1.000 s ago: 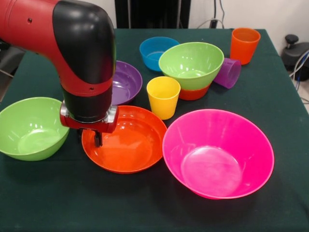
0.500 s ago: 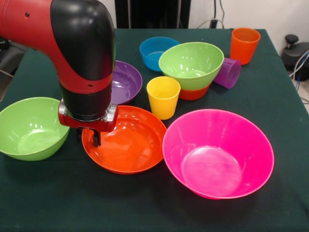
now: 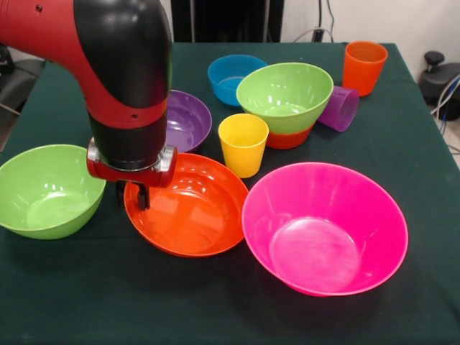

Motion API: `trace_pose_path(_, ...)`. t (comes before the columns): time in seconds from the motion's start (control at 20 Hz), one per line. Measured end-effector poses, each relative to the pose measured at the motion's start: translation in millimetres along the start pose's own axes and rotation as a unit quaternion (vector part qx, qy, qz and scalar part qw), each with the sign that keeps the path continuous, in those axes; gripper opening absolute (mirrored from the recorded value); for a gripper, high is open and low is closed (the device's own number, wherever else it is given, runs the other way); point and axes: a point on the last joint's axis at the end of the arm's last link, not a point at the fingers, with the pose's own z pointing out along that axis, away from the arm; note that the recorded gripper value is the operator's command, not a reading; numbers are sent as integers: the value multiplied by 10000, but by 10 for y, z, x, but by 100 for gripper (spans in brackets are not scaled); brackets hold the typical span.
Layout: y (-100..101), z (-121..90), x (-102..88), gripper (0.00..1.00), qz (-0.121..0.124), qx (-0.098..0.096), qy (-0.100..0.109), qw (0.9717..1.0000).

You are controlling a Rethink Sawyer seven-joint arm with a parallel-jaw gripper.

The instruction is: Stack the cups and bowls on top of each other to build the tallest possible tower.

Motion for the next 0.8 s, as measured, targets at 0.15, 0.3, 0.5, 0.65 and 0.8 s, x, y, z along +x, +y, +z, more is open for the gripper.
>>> trace_pose_path(0.15, 14, -119, 22, 0, 4, -10, 17, 10000)
trace_pose_path(0.3, 47, -256, 28, 0, -11, -17, 27, 10000)
trace_pose_path(0.5, 103, -430, 28, 0, -42, -32, 66, 10000)
trace_pose_path(0.65, 151, -569, 34, 0, -72, -38, 115, 9999)
trace_pose_path(0.8, 203, -693, 53, 0, -105, -34, 157, 9998)
